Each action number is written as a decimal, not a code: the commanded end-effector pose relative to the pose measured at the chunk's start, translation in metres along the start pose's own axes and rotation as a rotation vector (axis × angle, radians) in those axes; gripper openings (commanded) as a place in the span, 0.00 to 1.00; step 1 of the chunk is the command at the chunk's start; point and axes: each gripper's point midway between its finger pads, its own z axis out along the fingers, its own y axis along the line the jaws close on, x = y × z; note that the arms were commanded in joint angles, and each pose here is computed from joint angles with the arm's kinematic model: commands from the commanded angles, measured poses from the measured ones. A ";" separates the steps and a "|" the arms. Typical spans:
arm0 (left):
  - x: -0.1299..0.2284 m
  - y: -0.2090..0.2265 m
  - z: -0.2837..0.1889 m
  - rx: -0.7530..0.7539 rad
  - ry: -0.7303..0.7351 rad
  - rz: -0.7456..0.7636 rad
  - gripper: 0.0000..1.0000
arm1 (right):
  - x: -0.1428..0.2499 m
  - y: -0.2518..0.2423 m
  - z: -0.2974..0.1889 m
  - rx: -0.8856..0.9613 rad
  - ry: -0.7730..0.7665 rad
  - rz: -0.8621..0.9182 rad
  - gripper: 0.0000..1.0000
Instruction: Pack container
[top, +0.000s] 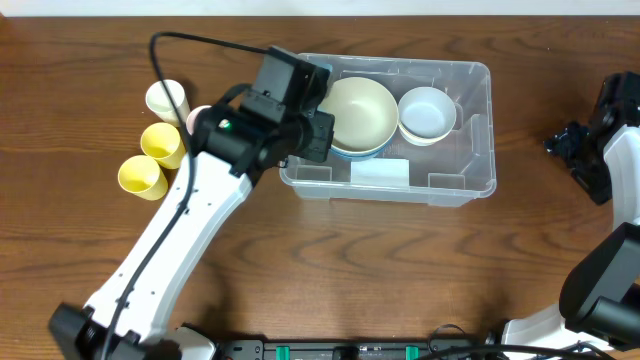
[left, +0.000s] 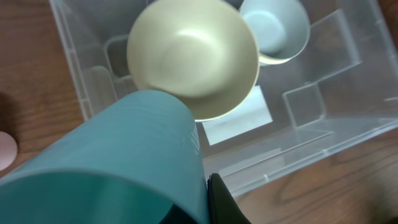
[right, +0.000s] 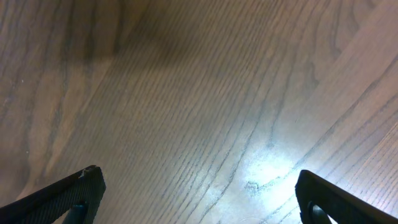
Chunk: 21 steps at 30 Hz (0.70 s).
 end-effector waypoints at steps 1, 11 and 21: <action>0.003 0.001 0.014 -0.004 0.035 -0.014 0.06 | -0.001 -0.003 0.002 0.012 -0.001 0.018 0.99; 0.021 0.011 0.059 -0.028 0.157 -0.004 0.06 | -0.001 -0.003 0.002 0.012 -0.001 0.018 0.99; 0.034 0.017 0.085 -0.044 0.230 -0.013 0.08 | -0.001 -0.003 0.002 0.012 -0.001 0.018 0.99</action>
